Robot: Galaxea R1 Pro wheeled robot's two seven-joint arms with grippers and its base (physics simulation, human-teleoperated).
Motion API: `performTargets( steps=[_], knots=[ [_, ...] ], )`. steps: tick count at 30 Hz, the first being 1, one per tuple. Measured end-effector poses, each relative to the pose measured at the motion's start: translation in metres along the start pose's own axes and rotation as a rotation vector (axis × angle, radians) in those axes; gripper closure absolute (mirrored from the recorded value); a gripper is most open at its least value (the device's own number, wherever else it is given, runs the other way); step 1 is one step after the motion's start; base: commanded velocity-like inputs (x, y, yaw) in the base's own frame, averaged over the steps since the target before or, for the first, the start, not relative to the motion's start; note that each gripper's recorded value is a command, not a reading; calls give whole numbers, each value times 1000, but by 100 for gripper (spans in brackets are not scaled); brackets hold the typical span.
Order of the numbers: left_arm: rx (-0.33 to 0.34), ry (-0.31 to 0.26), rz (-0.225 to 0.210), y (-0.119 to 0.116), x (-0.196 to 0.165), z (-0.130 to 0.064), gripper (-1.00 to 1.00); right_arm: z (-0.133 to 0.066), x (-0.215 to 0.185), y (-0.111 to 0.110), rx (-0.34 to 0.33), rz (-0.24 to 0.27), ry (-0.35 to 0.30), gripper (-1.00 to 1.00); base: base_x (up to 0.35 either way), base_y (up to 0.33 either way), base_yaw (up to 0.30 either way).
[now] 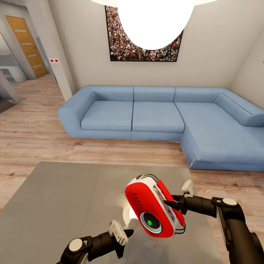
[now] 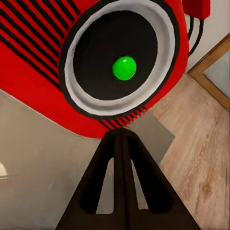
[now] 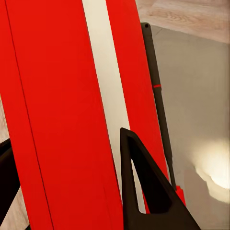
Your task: Turn on the radio receiver that's on the table in the living room.
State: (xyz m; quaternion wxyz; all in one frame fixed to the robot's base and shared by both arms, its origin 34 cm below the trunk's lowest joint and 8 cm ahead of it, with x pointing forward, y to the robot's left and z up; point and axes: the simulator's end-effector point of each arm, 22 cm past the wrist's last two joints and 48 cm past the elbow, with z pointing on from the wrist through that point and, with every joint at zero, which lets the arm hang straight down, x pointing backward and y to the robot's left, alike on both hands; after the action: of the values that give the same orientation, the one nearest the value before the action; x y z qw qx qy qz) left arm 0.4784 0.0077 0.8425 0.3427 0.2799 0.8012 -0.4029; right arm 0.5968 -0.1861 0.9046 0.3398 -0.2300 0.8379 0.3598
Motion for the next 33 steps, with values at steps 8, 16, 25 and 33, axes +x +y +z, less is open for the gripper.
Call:
performTargets(
  steps=[8,16,25,33],
  knots=[
    [-9,32,-27,8,17,-14,-100,-2,0,-5,19,-1,1,100,0,0,0],
    [-27,42,-84,30,27,-44,-100,-5,1,-14,52,-4,6,100,0,0,0],
    [-57,129,-164,48,47,-68,-100,-8,7,-43,188,-16,35,100,0,0,0],
    [-117,188,-260,70,67,-83,-100,-13,27,-63,285,-27,132,100,0,0,0]
  ],
)
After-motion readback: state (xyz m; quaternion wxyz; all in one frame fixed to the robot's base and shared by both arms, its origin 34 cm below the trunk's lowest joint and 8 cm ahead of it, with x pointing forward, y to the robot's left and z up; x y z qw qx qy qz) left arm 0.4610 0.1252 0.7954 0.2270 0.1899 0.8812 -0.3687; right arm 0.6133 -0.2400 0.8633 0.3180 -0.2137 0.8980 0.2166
